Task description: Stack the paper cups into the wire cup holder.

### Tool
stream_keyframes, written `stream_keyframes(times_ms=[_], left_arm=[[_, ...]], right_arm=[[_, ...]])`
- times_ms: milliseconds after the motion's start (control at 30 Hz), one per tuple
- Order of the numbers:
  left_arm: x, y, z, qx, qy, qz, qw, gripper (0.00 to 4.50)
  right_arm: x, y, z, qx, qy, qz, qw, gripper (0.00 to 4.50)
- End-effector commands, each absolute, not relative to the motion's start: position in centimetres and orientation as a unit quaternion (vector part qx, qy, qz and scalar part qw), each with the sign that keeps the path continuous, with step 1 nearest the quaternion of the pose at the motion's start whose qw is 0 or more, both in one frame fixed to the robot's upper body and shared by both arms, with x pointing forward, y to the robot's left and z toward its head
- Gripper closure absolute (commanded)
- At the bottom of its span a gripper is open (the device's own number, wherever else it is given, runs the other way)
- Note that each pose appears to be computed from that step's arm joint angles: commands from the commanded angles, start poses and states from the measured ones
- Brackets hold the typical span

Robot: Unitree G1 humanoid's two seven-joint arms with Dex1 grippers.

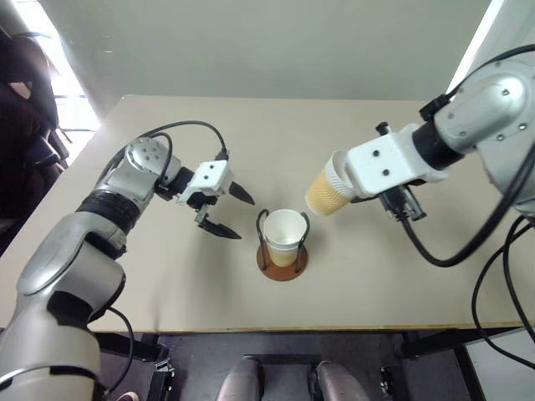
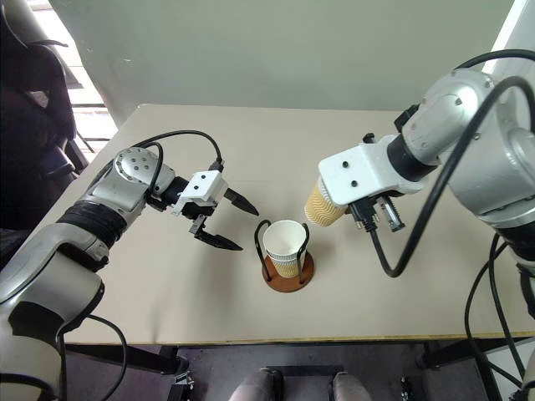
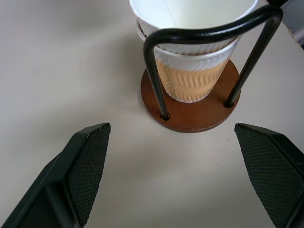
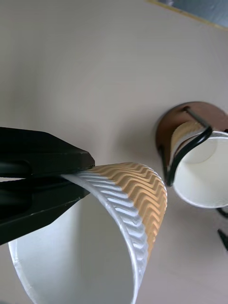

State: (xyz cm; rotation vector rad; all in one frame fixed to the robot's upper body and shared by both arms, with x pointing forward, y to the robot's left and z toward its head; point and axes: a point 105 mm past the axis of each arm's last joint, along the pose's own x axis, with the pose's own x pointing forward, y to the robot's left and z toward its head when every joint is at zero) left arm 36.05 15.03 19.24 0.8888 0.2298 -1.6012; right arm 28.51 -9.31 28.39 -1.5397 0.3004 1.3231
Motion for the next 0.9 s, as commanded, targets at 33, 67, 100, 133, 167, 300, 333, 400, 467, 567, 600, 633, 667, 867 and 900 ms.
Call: stream_keyframes(times_ms=[33, 67, 100, 133, 167, 300, 333, 400, 467, 567, 600, 633, 667, 867, 900], left_arm=[[35.8, 15.3, 20.3, 0.395, 0.088, -0.693, 0.596, 0.0], [35.8, 15.5, 20.3, 0.395, 0.089, -0.692, 0.597, 0.0], [35.8, 15.6, 20.2, 0.395, 0.091, -0.691, 0.598, 0.0], [35.8, 15.7, 20.1, 0.395, 0.093, -0.69, 0.599, 0.0], [35.8, 15.8, 20.1, 0.395, 0.094, -0.69, 0.599, 0.0], [35.8, 15.8, 20.0, 0.395, 0.094, -0.689, 0.6, 0.0], [35.8, 15.8, 20.0, 0.395, 0.095, -0.689, 0.6, 0.0], [35.9, 15.8, 20.0, 0.395, 0.094, -0.689, 0.601, 0.0], [35.9, 15.8, 20.0, 0.395, 0.094, -0.689, 0.601, 0.0], [35.9, 15.6, 20.0, 0.396, 0.094, -0.689, 0.599, 0.0], [35.9, 15.6, 20.0, 0.397, 0.093, -0.689, 0.599, 0.0], [35.9, 15.6, 20.1, 0.397, 0.093, -0.69, 0.598, 0.0], [35.9, 15.5, 20.1, 0.398, 0.093, -0.69, 0.597, 0.0], [36.1, 15.3, 20.5, 0.402, 0.092, -0.689, 0.597, 0.0], [36.1, 15.3, 20.6, 0.402, 0.092, -0.688, 0.597, 0.0]], right_arm=[[28.7, -8.3, 28.8, -0.653, 0.106, 0.545, 0.515, 4.47], [28.8, -8.0, 28.8, -0.654, 0.103, 0.547, 0.513, 4.47], [28.9, -7.7, 28.9, -0.654, 0.099, 0.549, 0.511, 4.47], [28.9, -7.2, 28.9, -0.654, 0.094, 0.552, 0.509, 4.47], [28.9, -6.8, 29.0, -0.654, 0.089, 0.554, 0.507, 4.47], [28.8, -6.0, 28.9, -0.651, 0.079, 0.564, 0.502, 4.47], [28.8, -5.9, 28.9, -0.65, 0.079, 0.565, 0.502, 4.47], [28.8, -5.9, 28.8, -0.647, 0.081, 0.568, 0.502, 4.47], [28.7, -6.0, 28.7, -0.644, 0.084, 0.571, 0.502, 4.47], [28.6, -6.0, 28.6, -0.643, 0.085, 0.573, 0.502, 4.47], [28.6, -6.0, 28.5, -0.642, 0.086, 0.573, 0.502, 4.47], [28.5, -6.0, 28.5, -0.639, 0.087, 0.575, 0.503, 4.47], [28.4, -6.0, 28.4, -0.638, 0.088, 0.577, 0.503, 4.47], [28.0, -5.7, 27.9, -0.623, 0.09, 0.591, 0.505, 4.47], [28.0, -5.6, 27.8, -0.621, 0.09, 0.592, 0.505, 4.47]])
